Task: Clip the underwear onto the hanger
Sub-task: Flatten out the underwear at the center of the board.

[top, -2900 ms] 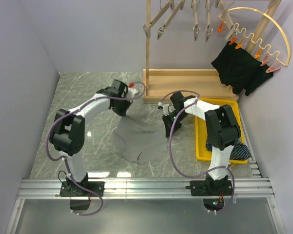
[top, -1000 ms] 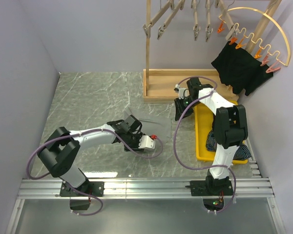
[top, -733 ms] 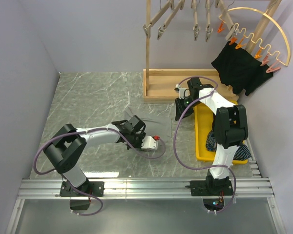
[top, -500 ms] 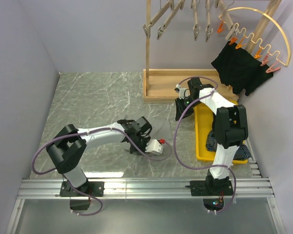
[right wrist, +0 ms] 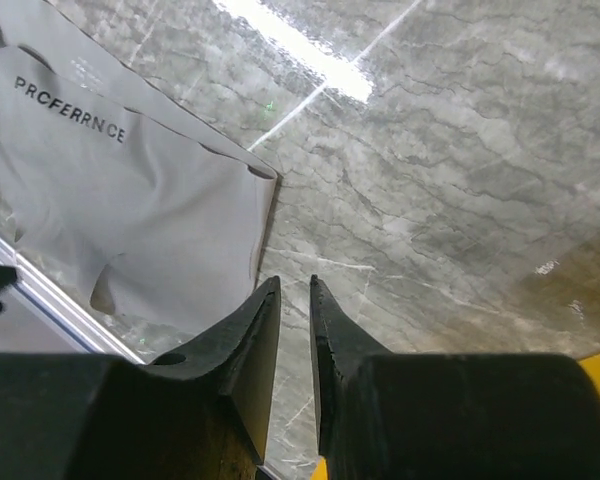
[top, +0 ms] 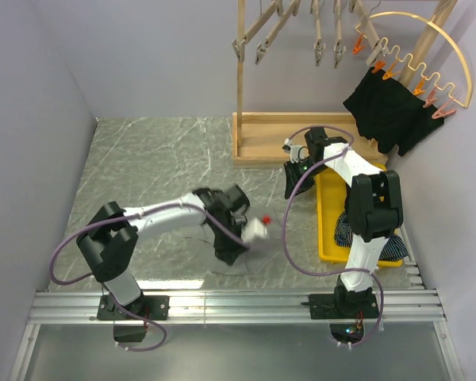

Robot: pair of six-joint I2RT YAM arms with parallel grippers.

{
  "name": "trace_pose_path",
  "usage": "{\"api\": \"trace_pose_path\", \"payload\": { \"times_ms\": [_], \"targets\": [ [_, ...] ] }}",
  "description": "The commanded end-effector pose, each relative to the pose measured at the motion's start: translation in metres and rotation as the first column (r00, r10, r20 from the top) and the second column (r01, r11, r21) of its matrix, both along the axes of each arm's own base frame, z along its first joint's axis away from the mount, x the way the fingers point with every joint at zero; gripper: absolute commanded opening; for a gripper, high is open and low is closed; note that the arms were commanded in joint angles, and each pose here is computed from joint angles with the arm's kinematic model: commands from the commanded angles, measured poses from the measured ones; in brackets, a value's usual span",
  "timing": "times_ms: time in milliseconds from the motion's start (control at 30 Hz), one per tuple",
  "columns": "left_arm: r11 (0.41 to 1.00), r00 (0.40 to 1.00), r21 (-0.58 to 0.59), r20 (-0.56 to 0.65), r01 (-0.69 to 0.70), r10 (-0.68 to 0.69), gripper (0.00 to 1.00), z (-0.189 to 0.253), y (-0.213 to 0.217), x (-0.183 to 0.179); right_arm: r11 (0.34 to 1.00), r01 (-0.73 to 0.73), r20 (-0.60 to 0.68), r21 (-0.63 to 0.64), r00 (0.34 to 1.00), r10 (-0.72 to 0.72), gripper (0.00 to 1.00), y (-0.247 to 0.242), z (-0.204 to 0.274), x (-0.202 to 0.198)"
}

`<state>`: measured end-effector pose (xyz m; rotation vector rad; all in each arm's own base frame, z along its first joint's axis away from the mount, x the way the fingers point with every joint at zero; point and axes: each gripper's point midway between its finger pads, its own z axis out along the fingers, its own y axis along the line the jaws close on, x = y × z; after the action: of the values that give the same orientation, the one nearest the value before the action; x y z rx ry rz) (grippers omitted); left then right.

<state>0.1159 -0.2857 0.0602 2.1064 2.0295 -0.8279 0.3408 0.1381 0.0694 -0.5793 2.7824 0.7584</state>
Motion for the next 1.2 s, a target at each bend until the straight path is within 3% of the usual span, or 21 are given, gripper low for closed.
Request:
{"api": "trace_pose_path", "payload": {
  "times_ms": [0, 33, 67, 167, 200, 300, 367, 733, 1167],
  "targets": [
    [0.956, 0.973, -0.183, -0.008, -0.228, 0.231, 0.48, 0.064, -0.014, 0.066, 0.999, -0.003, -0.001, 0.038, 1.000, 0.003, 0.25, 0.004, 0.005, 0.000],
    [0.937, 0.954, -0.187, -0.017, -0.296, 0.299, 0.47, 0.068, -0.009, 0.085, 0.999, 0.008, -0.001, 0.042, 1.000, -0.008, 0.25, 0.006, 0.003, 0.003],
    [0.894, 0.913, -0.212, 0.018, -0.394, 0.407, 0.47, 0.074, 0.005, 0.126, 0.999, 0.013, -0.001, 0.043, 1.000, -0.013, 0.25, 0.006, 0.002, 0.003],
    [0.812, 0.811, -0.173, 0.097, -0.558, 0.578, 0.44, 0.058, 0.046, 0.187, 0.999, 0.025, 0.012, 0.040, 1.000, -0.026, 0.25, 0.008, -0.002, 0.010],
    [0.800, 0.794, -0.161, 0.114, -0.578, 0.597, 0.44, 0.049, 0.054, 0.199, 0.999, 0.029, 0.016, 0.037, 0.999, -0.029, 0.24, 0.008, -0.003, 0.013],
    [0.782, 0.771, -0.105, 0.128, -0.615, 0.624, 0.29, 0.031, 0.079, 0.222, 0.999, 0.040, 0.019, 0.005, 0.999, -0.040, 0.23, 0.011, -0.008, 0.020],
    [0.760, 0.751, -0.080, 0.121, -0.645, 0.649, 0.26, 0.022, 0.091, 0.236, 0.999, 0.032, 0.006, -0.002, 0.999, -0.032, 0.23, 0.016, -0.011, 0.021],
    [0.741, 0.734, 0.001, 0.144, -0.671, 0.664, 0.33, -0.014, 0.116, 0.240, 0.997, -0.039, -0.044, -0.061, 0.998, 0.036, 0.26, 0.036, -0.034, 0.004],
    [0.742, 0.742, 0.016, 0.051, -0.670, 0.669, 0.43, -0.028, 0.109, 0.227, 0.996, -0.042, -0.065, -0.078, 0.997, 0.037, 0.25, 0.045, -0.048, 0.002]
  ]
}}
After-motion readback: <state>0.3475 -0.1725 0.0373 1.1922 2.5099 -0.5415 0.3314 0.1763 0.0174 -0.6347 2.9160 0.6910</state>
